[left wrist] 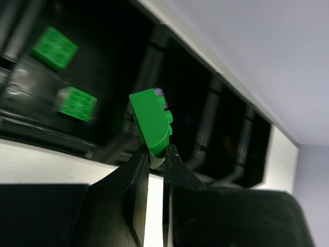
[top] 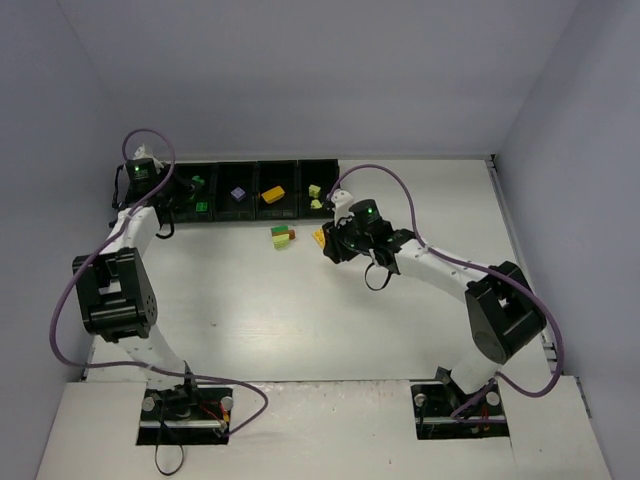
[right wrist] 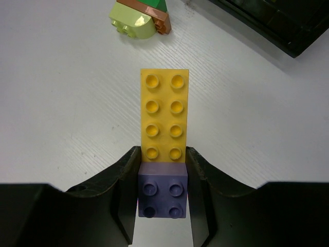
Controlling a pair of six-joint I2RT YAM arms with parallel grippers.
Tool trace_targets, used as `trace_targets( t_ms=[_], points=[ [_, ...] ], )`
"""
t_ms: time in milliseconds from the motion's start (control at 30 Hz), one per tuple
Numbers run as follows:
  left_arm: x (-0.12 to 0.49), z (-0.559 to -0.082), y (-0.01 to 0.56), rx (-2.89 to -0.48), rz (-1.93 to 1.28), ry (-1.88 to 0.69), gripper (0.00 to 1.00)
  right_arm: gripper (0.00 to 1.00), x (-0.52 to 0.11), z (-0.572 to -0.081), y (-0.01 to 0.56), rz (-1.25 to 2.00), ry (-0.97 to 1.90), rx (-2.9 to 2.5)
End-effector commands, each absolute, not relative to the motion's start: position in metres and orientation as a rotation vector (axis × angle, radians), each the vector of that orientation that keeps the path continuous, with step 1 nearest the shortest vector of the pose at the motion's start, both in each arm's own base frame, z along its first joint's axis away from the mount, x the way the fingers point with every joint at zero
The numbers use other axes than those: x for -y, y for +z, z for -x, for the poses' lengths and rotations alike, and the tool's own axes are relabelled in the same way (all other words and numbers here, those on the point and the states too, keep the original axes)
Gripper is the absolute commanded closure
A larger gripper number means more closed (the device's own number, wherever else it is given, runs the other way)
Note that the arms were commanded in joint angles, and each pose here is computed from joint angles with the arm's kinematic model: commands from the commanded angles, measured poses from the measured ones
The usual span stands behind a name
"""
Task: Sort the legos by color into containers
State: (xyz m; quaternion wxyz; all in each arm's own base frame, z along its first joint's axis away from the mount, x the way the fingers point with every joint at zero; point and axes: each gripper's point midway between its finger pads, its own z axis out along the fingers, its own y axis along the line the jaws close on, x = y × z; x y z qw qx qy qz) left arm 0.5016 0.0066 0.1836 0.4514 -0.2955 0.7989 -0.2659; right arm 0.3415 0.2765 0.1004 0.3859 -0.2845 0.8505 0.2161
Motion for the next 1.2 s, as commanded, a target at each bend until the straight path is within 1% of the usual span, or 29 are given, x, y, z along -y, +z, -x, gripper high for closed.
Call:
trace_targets(
  t_ms=[0, 33, 67, 133, 167, 267, 300, 367, 400, 433, 500, 567, 600, 633, 667, 700, 733, 767, 800, 833, 900, 933, 1000, 1033, 1167],
  points=[
    [-0.03, -0.519, 0.185, -1.97, 0.698, -0.583, 1.0, 1.0, -0.28, -0.351, 0.144, 0.71, 0.568, -2.041],
    [-0.037, -0.526, 0.19, -1.96, 0.687, -0.567, 1.0, 1.0, -0.279, -0.351, 0.144, 0.709, 0.571, -2.042],
    [-0.04, -0.532, 0.176, -1.985, 0.7, -0.559, 0.96, 1.0, -0.278, -0.351, 0.143, 0.705, 0.567, -2.046],
    [-0.041, -0.535, 0.167, -2.025, 0.711, -0.554, 0.88, 1.0, -0.275, -0.352, 0.142, 0.701, 0.567, -2.05],
    [-0.043, -0.543, 0.167, -2.026, 0.701, -0.549, 0.8, 1.0, -0.274, -0.351, 0.142, 0.702, 0.567, -2.053],
    [-0.047, -0.55, 0.169, -2.027, 0.682, -0.536, 0.67, 1.0, -0.273, -0.351, 0.144, 0.698, 0.57, -2.054],
    [-0.046, -0.55, 0.169, -2.033, 0.678, -0.534, 0.6, 1.0, -0.272, -0.351, 0.143, 0.698, 0.57, -2.057],
    [-0.047, -0.548, 0.173, -2.039, 0.669, -0.517, 0.53, 1.0, -0.273, -0.35, 0.144, 0.704, 0.582, -2.058],
    [-0.048, -0.547, 0.173, -2.038, 0.666, -0.511, 0.47, 1.0, -0.274, -0.349, 0.144, 0.707, 0.586, -2.058],
    [-0.048, -0.545, 0.174, -2.039, 0.662, -0.509, 0.45, 1.0, -0.274, -0.349, 0.144, 0.71, 0.589, -2.057],
    [-0.046, -0.54, 0.179, -2.038, 0.659, -0.51, 0.42, 1.0, -0.275, -0.349, 0.148, 0.74, 0.593, -2.037],
    [-0.042, -0.532, 0.193, -2.032, 0.643, -0.514, 0.41, 1.0, -0.278, -0.349, 0.155, 0.751, 0.604, -2.015],
    [-0.034, -0.527, 0.194, -2.042, 0.63, -0.535, 0.41, 1.0, -0.28, -0.348, 0.16, 0.761, 0.62, -2.0],
    [-0.028, -0.521, 0.209, -2.024, 0.601, -0.547, 0.41, 1.0, -0.281, -0.348, 0.164, 0.769, 0.624, -1.988],
    [-0.02, -0.515, 0.213, -2.036, 0.584, -0.565, 0.41, 1.0, -0.283, -0.349, 0.17, 0.776, 0.628, -1.969],
    [-0.001, -0.507, 0.212, -2.063, 0.548, -0.612, 0.41, 1.0, -0.286, -0.348, 0.175, 0.786, 0.642, -1.952],
    [0.011, -0.497, 0.227, -2.05, 0.513, -0.635, 0.41, 1.0, -0.287, -0.348, 0.179, 0.794, 0.649, -1.938],
    [0.024, -0.49, 0.23, -2.057, 0.481, -0.661, 0.41, 1.0, -0.289, -0.348, 0.182, 0.807, 0.654, -1.924],
    [0.052, -0.478, 0.226, -2.091, 0.427, -0.717, 0.41, 1.0, -0.292, -0.346, 0.186, 0.823, 0.673, -1.907],
    [0.067, -0.467, 0.24, -2.074, 0.377, -0.744, 0.39, 1.0, -0.293, -0.346, 0.191, 0.828, 0.679, -1.89],
    [0.099, -0.451, 0.246, -2.09, 0.291, -0.822, 0.38, 1.0, -0.297, -0.344, 0.196, 0.856, 0.691, -1.863],
    [0.139, -0.431, 0.251, -2.112, 0.172, -0.924, 0.38, 1.0, -0.3, -0.342, 0.201, 0.873, 0.708, -1.843],
    [0.168, -0.412, 0.253, -2.138, 0.088, -1.007, 0.37, 1.0, -0.304, -0.34, 0.207, 0.9, 0.72, -1.815],
    [0.191, -0.394, 0.257, -2.143, 0.011, -1.068, 0.36, 1.0, -0.305, -0.338, 0.213, 0.91, 0.731, -1.795],
    [0.234, -0.356, 0.267, -2.129, -0.167, -1.138, 0.36, 1.0, -0.313, -0.328, 0.23, 0.962, 0.753, -1.72]
  ],
)
